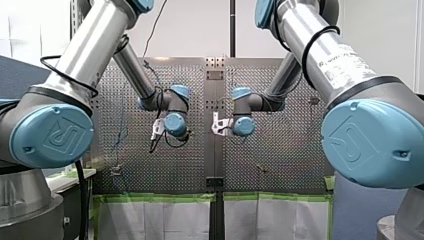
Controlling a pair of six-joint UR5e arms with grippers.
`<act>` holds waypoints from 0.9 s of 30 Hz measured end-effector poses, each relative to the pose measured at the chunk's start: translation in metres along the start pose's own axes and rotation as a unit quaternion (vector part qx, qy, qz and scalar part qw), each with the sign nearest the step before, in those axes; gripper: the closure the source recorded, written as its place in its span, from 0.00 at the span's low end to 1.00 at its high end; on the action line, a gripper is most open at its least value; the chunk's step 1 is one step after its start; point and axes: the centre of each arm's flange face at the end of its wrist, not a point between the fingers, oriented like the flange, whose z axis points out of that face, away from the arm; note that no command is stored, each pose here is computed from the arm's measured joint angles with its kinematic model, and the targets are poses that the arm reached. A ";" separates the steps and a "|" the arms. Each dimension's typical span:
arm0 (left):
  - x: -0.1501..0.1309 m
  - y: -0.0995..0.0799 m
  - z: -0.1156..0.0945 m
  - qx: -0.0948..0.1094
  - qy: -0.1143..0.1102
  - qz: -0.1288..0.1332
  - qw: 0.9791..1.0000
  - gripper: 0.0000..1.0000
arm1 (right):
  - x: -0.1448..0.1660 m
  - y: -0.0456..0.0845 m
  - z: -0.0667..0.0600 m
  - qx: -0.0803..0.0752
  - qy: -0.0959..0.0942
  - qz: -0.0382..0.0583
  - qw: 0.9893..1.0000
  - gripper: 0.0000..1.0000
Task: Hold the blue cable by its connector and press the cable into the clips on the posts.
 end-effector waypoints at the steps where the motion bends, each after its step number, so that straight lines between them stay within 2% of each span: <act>1: 0.004 -0.004 -0.001 0.002 0.000 0.000 1.000 1.00 | -0.004 0.002 -0.002 -0.003 0.000 0.001 1.000 1.00; 5: 0.021 -0.019 -0.002 0.011 0.001 -0.001 1.000 1.00 | -0.019 0.012 -0.008 -0.020 -0.002 0.004 1.000 1.00; 9: 0.038 -0.032 -0.004 0.020 0.001 -0.009 1.000 1.00 | -0.049 0.025 -0.016 -0.043 -0.016 0.000 0.999 1.00; 13: 0.044 -0.041 -0.008 0.026 -0.001 -0.013 1.000 1.00 | -0.090 0.035 -0.028 -0.067 -0.036 -0.002 0.997 1.00; 16: 0.048 -0.044 -0.012 0.029 -0.002 -0.013 0.999 1.00 | -0.119 0.041 -0.040 -0.076 -0.051 0.004 0.996 1.00; 20: 0.055 -0.048 -0.018 0.036 -0.007 -0.014 0.999 1.00 | -0.154 0.044 -0.055 -0.081 -0.069 0.012 0.994 1.00; 27: 0.078 -0.062 -0.025 0.045 0.001 -0.007 0.999 1.00 | -0.207 0.049 -0.086 -0.088 -0.100 0.011 0.991 1.00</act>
